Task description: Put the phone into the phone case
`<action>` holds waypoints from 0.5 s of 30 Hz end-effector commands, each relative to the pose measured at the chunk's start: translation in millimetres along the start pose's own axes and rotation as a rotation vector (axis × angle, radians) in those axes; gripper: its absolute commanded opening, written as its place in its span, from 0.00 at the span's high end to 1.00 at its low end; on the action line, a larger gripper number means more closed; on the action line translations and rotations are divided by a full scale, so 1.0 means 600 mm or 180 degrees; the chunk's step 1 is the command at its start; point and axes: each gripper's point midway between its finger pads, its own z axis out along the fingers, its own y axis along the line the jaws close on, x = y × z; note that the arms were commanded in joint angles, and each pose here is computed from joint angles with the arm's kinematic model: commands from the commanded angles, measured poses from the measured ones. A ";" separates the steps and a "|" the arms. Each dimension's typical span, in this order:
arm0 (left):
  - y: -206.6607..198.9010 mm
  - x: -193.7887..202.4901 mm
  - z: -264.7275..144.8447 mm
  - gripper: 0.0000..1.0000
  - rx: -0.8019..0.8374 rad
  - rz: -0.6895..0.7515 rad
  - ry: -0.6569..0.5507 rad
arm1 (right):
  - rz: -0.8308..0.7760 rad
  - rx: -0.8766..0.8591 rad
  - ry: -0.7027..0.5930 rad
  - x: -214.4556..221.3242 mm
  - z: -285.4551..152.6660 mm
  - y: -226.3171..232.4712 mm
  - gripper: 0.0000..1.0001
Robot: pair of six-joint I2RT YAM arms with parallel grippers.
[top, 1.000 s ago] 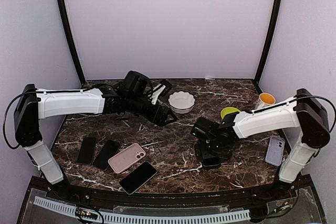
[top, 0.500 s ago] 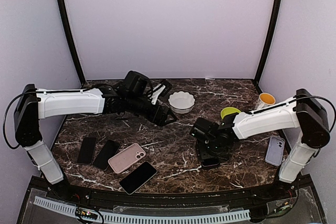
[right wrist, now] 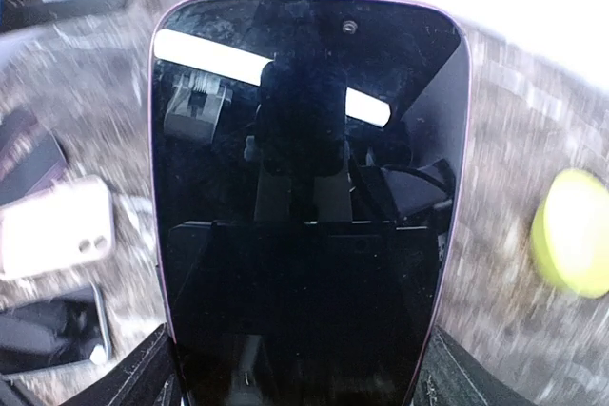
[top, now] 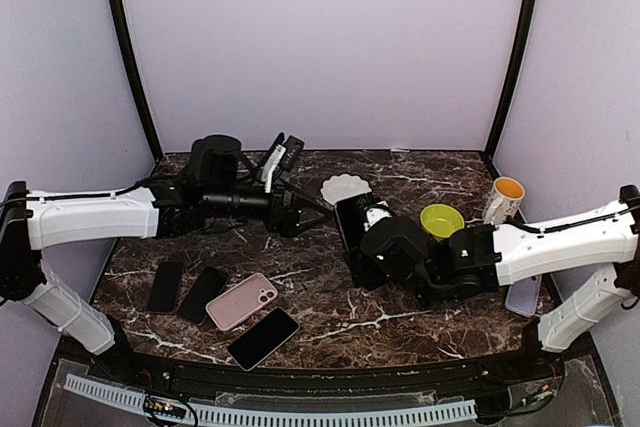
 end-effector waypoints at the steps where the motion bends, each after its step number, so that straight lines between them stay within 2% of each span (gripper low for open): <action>1: -0.075 -0.085 -0.059 0.13 0.0499 0.0237 -0.0873 | -0.0014 0.0187 -0.1085 -0.130 -0.057 0.013 0.56; 4: -0.075 -0.086 -0.064 0.14 0.0514 0.0166 -0.0974 | -0.0099 0.0132 -0.1373 -0.158 -0.083 0.035 0.56; 8: -0.078 -0.083 -0.056 0.23 0.0605 0.0063 -0.0932 | -0.0194 0.0119 -0.1584 -0.176 -0.101 0.054 0.56; 12: -0.079 -0.081 -0.053 0.39 0.0647 0.0019 -0.0918 | -0.0264 0.0042 -0.1666 -0.184 -0.111 0.071 0.56; 15: -0.081 -0.080 -0.053 0.48 0.0674 0.0020 -0.0909 | -0.0321 0.0011 -0.1677 -0.185 -0.111 0.079 0.56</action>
